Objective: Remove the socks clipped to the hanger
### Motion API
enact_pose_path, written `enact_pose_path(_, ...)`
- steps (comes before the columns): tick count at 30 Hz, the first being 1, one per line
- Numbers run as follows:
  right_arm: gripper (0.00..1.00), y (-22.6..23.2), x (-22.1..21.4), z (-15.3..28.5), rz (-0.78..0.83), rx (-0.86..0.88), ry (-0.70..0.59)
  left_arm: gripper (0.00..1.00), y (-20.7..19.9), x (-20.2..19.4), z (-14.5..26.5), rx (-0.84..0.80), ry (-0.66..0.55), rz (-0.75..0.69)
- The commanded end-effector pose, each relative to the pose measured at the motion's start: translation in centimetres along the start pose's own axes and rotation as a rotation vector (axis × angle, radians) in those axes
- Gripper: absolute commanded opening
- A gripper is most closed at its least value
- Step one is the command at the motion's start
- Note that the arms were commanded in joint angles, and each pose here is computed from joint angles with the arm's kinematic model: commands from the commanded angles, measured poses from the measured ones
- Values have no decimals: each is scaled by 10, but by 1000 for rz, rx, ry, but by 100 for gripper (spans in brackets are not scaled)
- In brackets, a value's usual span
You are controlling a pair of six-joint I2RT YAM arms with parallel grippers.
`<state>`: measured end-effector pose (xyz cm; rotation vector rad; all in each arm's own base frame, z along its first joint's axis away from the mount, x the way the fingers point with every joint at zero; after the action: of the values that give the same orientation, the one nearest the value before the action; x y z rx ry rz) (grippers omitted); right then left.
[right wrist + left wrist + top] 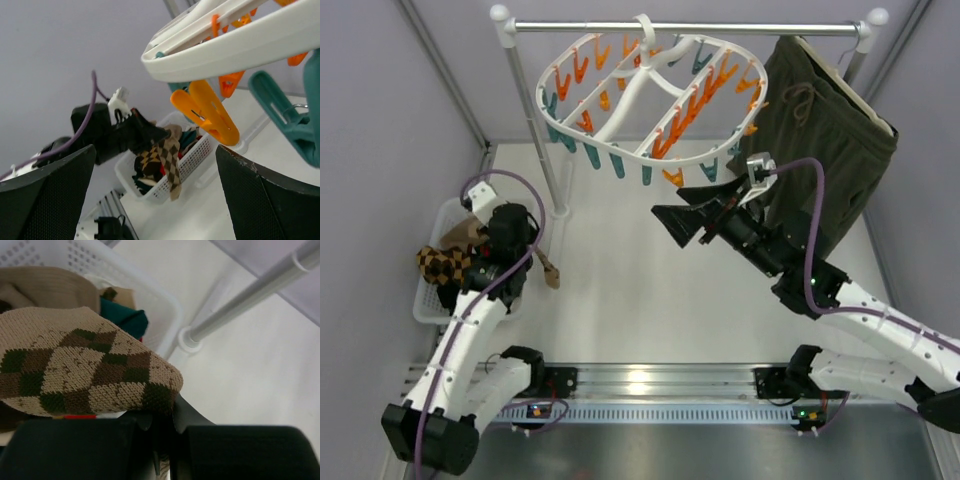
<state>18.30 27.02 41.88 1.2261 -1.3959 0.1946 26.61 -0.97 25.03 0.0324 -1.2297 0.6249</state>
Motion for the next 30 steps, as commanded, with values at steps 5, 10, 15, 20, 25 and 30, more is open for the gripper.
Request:
enact_pose_path(5,100,14,-17,64,117,146,203,0,17,74,-11,104,-36,-82)
enact_pose_path(10,99,1,-24,98,170,128,210,0,21,123,-10,196,-120,-247)
enact_pose_path(15,99,-3,-23,115,194,121,195,0,53,155,-1,471,-171,-448)
enact_pose_path(20,99,-6,-18,125,229,102,186,0,83,150,-3,620,-141,-476)
enact_pose_path(25,100,-8,-23,132,225,117,175,0,100,124,-49,720,-5,-539)
enact_pose_path(30,99,-13,-32,133,220,119,181,4,116,82,-81,776,114,-577)
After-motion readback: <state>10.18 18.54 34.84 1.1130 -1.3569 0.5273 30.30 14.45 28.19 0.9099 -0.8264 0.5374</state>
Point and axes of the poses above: each gripper's point midway between its finger pads, its own z axis back along the fingers, its own y axis along the line the jaws close on, x = y × z, the point moved 4 cm from there along z, back along the fingers, and after that the axes turned 2 degrees about -z, right-handed, at the moved point
